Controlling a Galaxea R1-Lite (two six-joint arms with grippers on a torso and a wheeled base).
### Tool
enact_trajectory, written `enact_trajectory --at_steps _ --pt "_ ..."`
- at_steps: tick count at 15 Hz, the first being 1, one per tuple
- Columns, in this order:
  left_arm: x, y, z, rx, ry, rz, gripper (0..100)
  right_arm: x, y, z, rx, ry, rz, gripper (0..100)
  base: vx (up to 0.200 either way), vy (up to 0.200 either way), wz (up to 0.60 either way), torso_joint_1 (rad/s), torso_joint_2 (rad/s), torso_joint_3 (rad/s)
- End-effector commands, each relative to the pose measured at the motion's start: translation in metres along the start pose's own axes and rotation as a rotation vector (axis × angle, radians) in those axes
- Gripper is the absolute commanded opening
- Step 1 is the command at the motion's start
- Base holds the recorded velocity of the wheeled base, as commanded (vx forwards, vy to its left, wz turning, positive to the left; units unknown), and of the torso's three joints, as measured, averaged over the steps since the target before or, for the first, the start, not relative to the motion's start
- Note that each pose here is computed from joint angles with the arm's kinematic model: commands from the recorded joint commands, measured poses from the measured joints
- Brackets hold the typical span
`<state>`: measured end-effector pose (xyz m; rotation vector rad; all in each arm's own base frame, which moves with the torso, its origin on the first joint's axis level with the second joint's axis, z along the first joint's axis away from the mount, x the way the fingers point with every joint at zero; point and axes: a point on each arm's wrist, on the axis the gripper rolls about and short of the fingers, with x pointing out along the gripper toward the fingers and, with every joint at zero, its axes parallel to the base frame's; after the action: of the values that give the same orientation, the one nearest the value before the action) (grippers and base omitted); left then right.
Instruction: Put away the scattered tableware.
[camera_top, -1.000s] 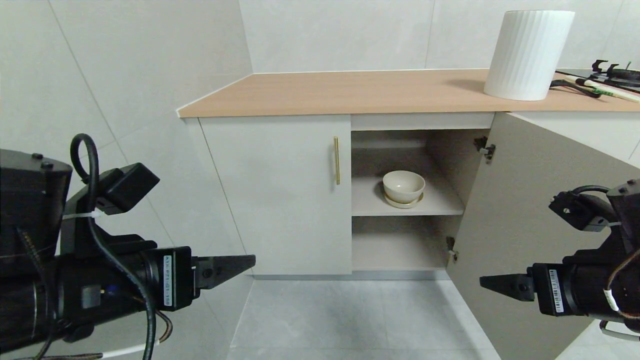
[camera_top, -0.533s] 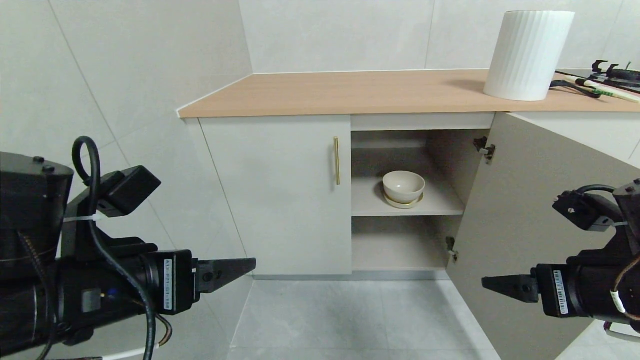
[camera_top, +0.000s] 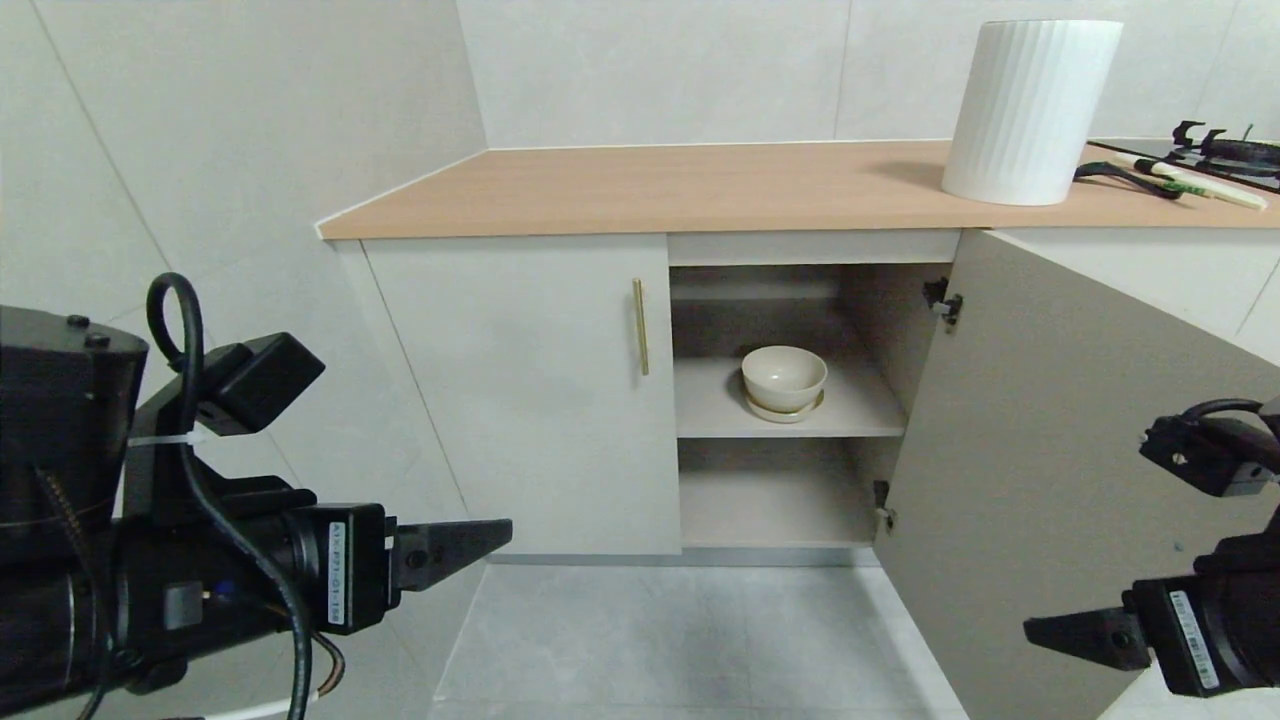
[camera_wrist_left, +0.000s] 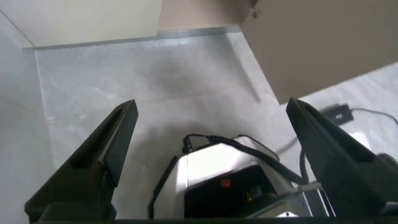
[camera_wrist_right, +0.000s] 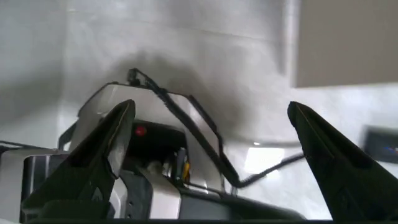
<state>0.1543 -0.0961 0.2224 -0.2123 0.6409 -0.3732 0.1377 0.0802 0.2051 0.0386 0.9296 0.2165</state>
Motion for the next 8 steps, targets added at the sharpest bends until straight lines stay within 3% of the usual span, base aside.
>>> enact_trajectory --at_steps 1,6,8 --pt "0.000 0.000 0.000 0.000 0.001 0.000 100 -0.013 -0.001 0.003 -0.002 0.016 -0.016 100 0.000 -0.200 0.00 0.012 0.00 0.002" --pt "0.000 0.000 0.000 0.000 0.003 -0.001 100 -0.027 -0.010 0.000 -0.004 0.008 -0.179 100 0.000 -0.200 0.00 0.003 0.00 0.001" --pt "0.001 0.000 -0.001 0.000 0.006 -0.001 100 -0.030 -0.015 0.001 0.019 -0.009 -0.223 100 0.000 0.000 0.00 0.000 0.00 0.000"
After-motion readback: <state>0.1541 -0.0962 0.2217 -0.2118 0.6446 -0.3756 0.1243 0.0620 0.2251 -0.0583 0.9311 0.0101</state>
